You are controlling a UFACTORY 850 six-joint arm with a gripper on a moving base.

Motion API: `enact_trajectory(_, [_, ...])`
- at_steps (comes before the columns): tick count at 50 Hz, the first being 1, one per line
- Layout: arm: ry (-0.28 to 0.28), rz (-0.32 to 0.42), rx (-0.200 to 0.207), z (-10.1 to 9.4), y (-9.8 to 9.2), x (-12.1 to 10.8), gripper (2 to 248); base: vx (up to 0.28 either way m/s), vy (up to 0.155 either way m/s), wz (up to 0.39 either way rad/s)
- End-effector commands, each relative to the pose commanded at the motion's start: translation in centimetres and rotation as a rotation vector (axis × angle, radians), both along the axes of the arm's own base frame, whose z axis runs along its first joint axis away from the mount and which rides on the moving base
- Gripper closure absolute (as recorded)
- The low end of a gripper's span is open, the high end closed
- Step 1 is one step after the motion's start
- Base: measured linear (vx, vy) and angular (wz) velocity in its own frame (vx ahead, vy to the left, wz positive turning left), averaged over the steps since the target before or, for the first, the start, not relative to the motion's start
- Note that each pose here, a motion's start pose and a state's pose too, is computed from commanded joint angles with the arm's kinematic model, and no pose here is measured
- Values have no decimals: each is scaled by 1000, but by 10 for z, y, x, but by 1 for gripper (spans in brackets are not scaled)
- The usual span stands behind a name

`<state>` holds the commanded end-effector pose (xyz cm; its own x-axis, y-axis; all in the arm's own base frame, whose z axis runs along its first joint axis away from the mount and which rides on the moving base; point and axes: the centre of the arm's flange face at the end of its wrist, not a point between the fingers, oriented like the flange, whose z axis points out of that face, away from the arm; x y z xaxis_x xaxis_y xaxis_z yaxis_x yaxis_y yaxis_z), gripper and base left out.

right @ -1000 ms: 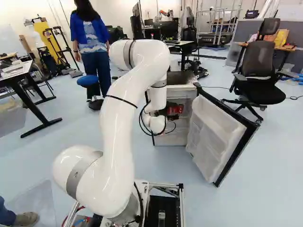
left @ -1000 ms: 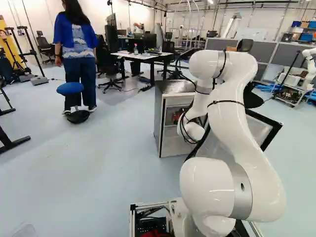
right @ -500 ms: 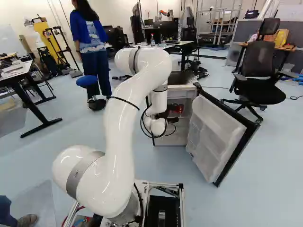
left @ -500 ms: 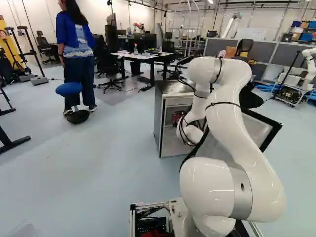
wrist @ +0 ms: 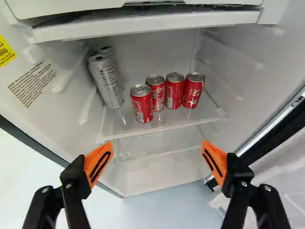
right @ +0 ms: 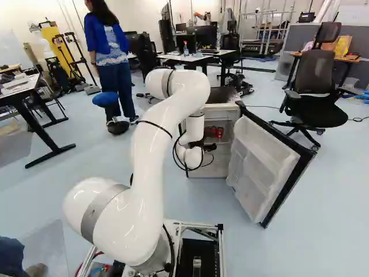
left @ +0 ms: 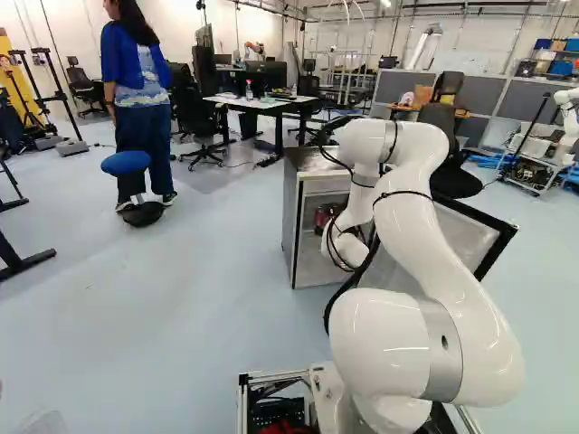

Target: Grab a drink from the fridge

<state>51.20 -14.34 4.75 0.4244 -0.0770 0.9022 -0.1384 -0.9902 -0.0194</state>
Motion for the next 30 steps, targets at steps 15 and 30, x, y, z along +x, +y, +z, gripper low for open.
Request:
enact_trajectory(15, [-44, 19, -5, -10, 2, 11, 3, 0, 0, 0])
enact_trajectory(30, [-73, 28, -10, -11, 3, 20, 3, 0, 0, 0])
